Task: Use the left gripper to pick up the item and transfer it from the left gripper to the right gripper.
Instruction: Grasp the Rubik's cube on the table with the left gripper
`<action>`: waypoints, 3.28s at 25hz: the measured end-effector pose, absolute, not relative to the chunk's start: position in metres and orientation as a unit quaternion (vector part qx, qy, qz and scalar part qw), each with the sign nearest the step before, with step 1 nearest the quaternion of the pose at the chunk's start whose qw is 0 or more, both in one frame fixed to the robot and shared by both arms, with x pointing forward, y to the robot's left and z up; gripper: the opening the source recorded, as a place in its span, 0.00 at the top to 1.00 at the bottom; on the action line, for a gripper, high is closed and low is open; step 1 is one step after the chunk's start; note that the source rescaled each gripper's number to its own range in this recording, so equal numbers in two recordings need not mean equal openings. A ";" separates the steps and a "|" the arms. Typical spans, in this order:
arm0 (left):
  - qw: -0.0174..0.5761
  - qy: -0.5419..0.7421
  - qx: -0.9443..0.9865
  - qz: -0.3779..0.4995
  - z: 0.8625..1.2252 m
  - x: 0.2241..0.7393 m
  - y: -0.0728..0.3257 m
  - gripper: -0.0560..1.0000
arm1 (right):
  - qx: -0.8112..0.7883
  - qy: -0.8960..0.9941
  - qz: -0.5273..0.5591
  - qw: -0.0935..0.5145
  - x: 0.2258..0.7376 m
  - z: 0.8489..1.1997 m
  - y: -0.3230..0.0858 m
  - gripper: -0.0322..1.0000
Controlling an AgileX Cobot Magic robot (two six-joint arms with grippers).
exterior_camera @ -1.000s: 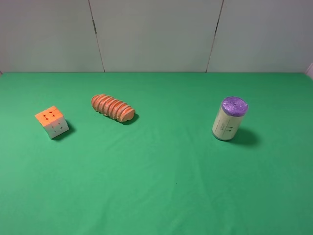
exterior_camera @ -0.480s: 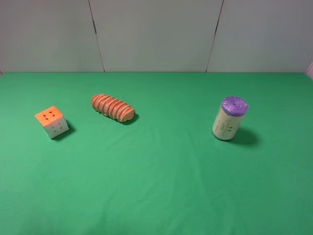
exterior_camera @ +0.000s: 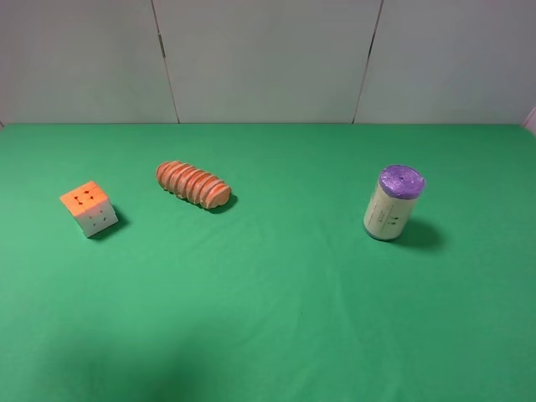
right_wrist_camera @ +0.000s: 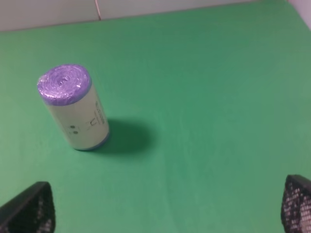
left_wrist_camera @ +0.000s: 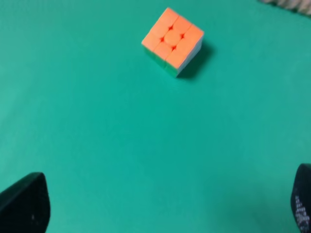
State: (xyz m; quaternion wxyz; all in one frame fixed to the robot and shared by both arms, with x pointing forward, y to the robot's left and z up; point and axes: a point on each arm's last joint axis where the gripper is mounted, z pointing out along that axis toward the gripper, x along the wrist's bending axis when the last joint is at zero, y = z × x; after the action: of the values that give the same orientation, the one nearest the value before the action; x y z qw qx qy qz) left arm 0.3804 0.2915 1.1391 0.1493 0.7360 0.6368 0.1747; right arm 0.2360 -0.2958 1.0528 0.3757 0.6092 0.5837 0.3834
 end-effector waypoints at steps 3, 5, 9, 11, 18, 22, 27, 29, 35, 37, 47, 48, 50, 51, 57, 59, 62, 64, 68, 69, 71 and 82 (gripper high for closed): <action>0.122 0.639 0.743 0.156 1.129 0.397 0.291 0.00 | 0.609 0.584 0.383 0.376 0.236 1.053 -0.296 0.00; 0.102 0.639 0.749 0.142 1.121 0.408 0.290 0.00 | 0.609 0.584 0.383 0.376 0.236 1.053 -0.296 0.00; 0.067 0.635 0.761 0.116 1.105 0.428 0.289 0.00 | 0.609 0.584 0.383 0.376 0.236 1.053 -0.296 0.00; 0.054 0.629 0.769 0.104 1.096 0.438 0.288 0.00 | 0.609 0.584 0.383 0.376 0.236 1.053 -0.296 0.00; 0.025 0.605 0.792 0.079 1.063 0.474 0.284 0.00 | 0.609 0.584 0.383 0.376 0.236 1.053 -0.296 0.00; 0.015 0.592 0.803 0.072 1.046 0.490 0.284 0.00 | 0.609 0.584 0.383 0.376 0.236 1.053 -0.296 0.00; 0.002 0.578 0.814 0.059 1.023 0.508 0.287 0.00 | 0.609 0.584 0.383 0.376 0.236 1.053 -0.296 0.00; -0.001 0.572 0.818 0.059 1.014 0.514 0.287 0.00 | 0.609 0.584 0.383 0.376 0.236 1.053 -0.296 0.00; -0.005 0.547 0.835 0.055 0.991 0.531 0.286 0.00 | 0.609 0.584 0.383 0.376 0.236 1.053 -0.296 0.00; -0.006 0.536 0.842 0.052 0.983 0.535 0.285 0.00 | 0.609 0.584 0.383 0.376 0.236 1.053 -0.296 0.00; 0.002 0.516 0.855 0.054 0.947 0.558 0.282 0.00 | 0.609 0.584 0.383 0.376 0.236 1.053 -0.296 0.00; 0.003 0.515 0.856 0.053 0.944 0.561 0.282 0.00 | 0.609 0.584 0.383 0.376 0.236 1.053 -0.296 0.00; 0.007 0.509 0.859 0.048 0.940 0.567 0.281 0.00 | 0.609 0.584 0.383 0.376 0.236 1.053 -0.296 0.00; 0.008 0.506 0.861 0.045 0.937 0.569 0.280 0.00 | 0.609 0.584 0.383 0.376 0.236 1.053 -0.296 0.00; 0.010 0.493 0.870 0.023 0.919 0.575 0.277 0.00 | 0.609 0.584 0.383 0.376 0.236 1.053 -0.296 0.00; 0.010 0.487 0.873 0.021 0.914 0.576 0.277 0.00 | 0.609 0.584 0.383 0.376 0.236 1.053 -0.296 0.00; 0.012 0.480 0.877 0.024 0.907 0.579 0.276 0.00 | 0.609 0.584 0.383 0.376 0.236 1.053 -0.296 0.00; 0.014 0.474 0.880 0.027 0.904 0.581 0.276 0.00 | 0.609 0.584 0.383 0.376 0.236 1.053 -0.296 0.00; 0.015 0.460 0.888 0.028 0.898 0.582 0.276 0.00 | 0.609 0.584 0.383 0.376 0.236 1.053 -0.296 0.00; 0.014 0.457 0.889 0.027 0.897 0.582 0.276 0.00 | 0.609 0.584 0.383 0.376 0.236 1.053 -0.296 0.00; 0.014 0.451 0.892 0.026 0.896 0.583 0.276 0.00 | 0.609 0.584 0.383 0.376 0.236 1.053 -0.296 0.00; 0.021 0.428 0.903 0.023 0.896 0.582 0.273 0.24 | 0.609 0.584 0.383 0.376 0.236 1.053 -0.296 0.00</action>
State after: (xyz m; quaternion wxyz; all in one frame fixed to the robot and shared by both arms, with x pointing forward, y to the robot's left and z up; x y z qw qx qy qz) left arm 0.5824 0.2735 0.8963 0.0207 0.9032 0.4281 0.0227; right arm 0.2360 -0.2958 1.0528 0.3757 0.6092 0.5837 0.3834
